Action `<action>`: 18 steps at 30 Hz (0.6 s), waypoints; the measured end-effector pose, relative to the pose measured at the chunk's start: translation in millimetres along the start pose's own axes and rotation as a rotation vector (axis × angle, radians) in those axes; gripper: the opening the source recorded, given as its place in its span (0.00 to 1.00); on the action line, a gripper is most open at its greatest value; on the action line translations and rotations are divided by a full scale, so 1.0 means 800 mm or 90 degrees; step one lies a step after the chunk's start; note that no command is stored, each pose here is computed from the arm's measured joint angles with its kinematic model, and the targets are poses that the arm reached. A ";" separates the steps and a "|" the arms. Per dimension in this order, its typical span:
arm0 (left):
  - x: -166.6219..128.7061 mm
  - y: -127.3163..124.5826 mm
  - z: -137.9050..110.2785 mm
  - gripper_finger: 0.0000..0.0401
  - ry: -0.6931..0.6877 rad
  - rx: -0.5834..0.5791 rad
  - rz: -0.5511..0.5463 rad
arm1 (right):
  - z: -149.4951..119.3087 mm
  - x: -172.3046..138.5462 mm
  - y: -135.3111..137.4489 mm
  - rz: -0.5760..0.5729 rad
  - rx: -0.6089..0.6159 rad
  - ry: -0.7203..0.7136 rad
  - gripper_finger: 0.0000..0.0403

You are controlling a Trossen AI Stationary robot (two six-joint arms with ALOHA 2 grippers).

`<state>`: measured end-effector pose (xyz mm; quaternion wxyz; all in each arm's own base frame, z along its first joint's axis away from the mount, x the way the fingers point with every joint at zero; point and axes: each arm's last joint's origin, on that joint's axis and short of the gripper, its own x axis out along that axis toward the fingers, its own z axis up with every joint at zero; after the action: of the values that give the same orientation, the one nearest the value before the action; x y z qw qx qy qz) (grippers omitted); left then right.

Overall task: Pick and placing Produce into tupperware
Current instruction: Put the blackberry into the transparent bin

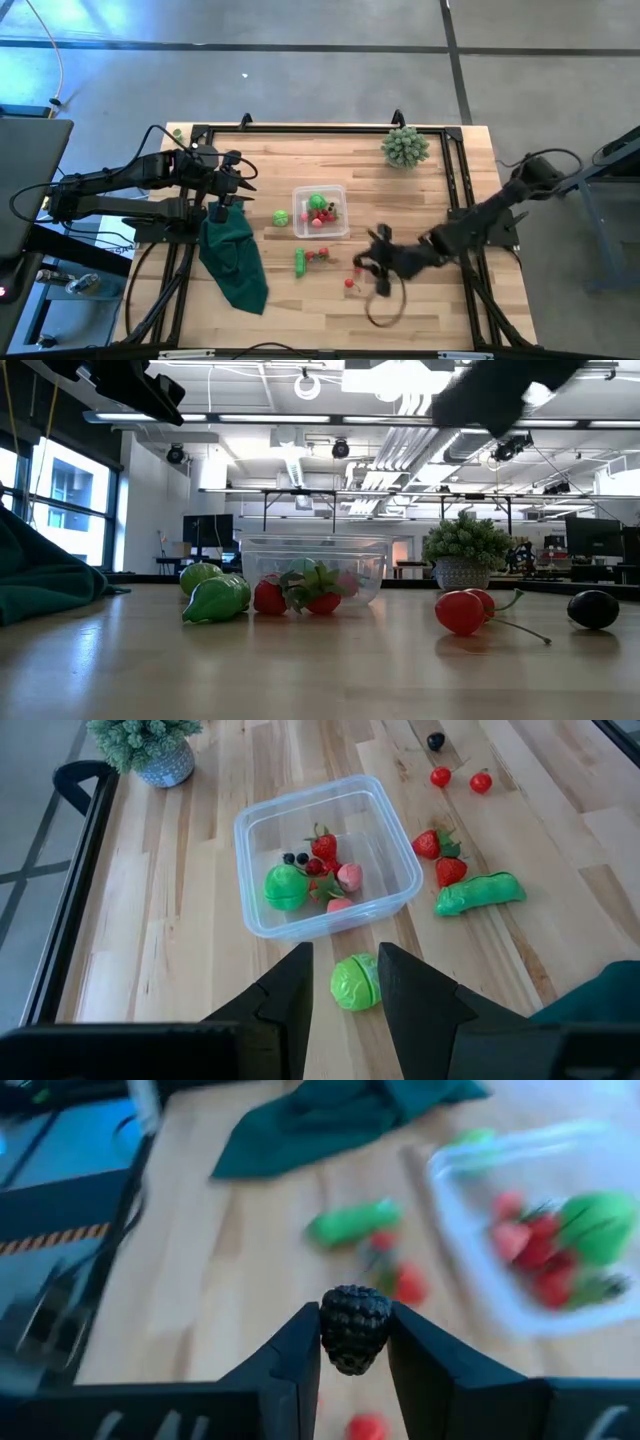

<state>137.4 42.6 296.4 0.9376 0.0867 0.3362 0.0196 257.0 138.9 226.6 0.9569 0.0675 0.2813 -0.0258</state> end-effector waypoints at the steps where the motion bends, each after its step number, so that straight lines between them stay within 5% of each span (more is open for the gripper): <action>1: 0.000 0.000 0.000 0.26 0.000 0.000 0.000 | 0.016 0.002 -0.007 -0.010 0.002 0.001 0.21; 9: 0.000 0.000 0.000 0.26 0.000 0.000 0.000 | 0.109 0.017 -0.082 -0.016 -0.005 0.038 0.21; 18: 0.000 0.000 0.000 0.26 0.000 0.000 0.000 | 0.094 0.111 -0.133 0.014 0.026 0.199 0.21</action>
<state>137.4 42.6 296.5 0.9376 0.0869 0.3361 0.0195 363.0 21.7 228.8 0.9001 0.0935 0.4253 -0.0106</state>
